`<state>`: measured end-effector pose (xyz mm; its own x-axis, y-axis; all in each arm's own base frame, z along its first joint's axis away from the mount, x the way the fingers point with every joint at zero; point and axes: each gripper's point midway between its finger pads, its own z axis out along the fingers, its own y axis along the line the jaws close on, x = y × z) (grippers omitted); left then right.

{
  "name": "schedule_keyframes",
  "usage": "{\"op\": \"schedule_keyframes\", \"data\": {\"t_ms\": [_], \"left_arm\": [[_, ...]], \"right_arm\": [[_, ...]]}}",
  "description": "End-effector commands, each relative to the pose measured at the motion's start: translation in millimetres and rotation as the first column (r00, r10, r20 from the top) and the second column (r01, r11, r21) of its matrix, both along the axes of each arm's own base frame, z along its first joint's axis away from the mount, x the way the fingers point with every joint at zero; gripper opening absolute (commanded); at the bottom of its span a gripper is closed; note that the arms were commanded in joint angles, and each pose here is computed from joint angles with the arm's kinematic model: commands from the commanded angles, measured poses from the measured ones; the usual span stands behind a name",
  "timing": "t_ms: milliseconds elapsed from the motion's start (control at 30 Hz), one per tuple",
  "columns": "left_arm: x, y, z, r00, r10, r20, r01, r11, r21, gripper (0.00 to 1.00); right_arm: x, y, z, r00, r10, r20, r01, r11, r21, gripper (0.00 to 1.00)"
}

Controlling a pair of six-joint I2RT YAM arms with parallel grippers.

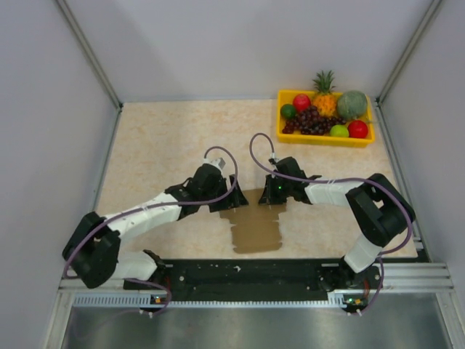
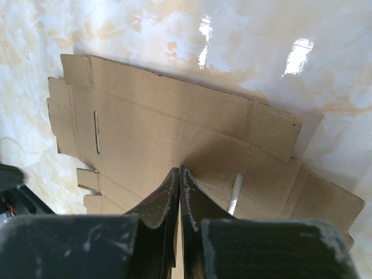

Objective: Fold the paper box

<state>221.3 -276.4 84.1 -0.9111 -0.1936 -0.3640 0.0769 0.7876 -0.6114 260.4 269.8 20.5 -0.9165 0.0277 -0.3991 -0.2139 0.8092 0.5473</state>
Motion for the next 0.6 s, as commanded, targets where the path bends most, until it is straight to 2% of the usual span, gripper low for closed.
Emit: {"op": "schedule_keyframes", "data": {"t_ms": [0,100,200,267,367,567], "left_arm": [[11.4,43.1,20.5,0.991,0.06,0.117,-0.07,0.994,0.081,0.81],[18.0,67.2,18.4,0.989,0.095,0.115,-0.103,0.992,0.069,0.79],[24.7,85.4,9.2,0.988,0.136,0.07,-0.138,0.99,0.021,0.7],[31.7,85.3,6.5,0.988,0.137,0.068,-0.136,0.991,-0.012,0.67],[37.4,80.3,-2.7,0.995,0.102,-0.001,-0.102,0.994,-0.039,0.58],[30.0,67.0,-30.8,0.992,0.074,-0.104,-0.084,0.993,-0.089,0.54]], "right_arm": [[-12.2,-3.8,-9.4,0.999,0.032,-0.027,-0.033,0.999,-0.025,0.0],[-13.1,-2.6,-7.1,0.999,0.05,-0.021,-0.051,0.999,-0.019,0.0],[-12.3,0.7,-2.9,0.997,0.07,-0.012,-0.07,0.998,-0.006,0.0],[-11.8,2.6,0.5,0.997,0.08,-0.004,-0.08,0.997,0.003,0.0],[-10.0,3.4,1.4,0.997,0.083,0.001,-0.083,0.997,0.001,0.0],[-10.6,3.7,3.2,0.996,0.088,0.001,-0.088,0.996,0.003,0.0]]}}
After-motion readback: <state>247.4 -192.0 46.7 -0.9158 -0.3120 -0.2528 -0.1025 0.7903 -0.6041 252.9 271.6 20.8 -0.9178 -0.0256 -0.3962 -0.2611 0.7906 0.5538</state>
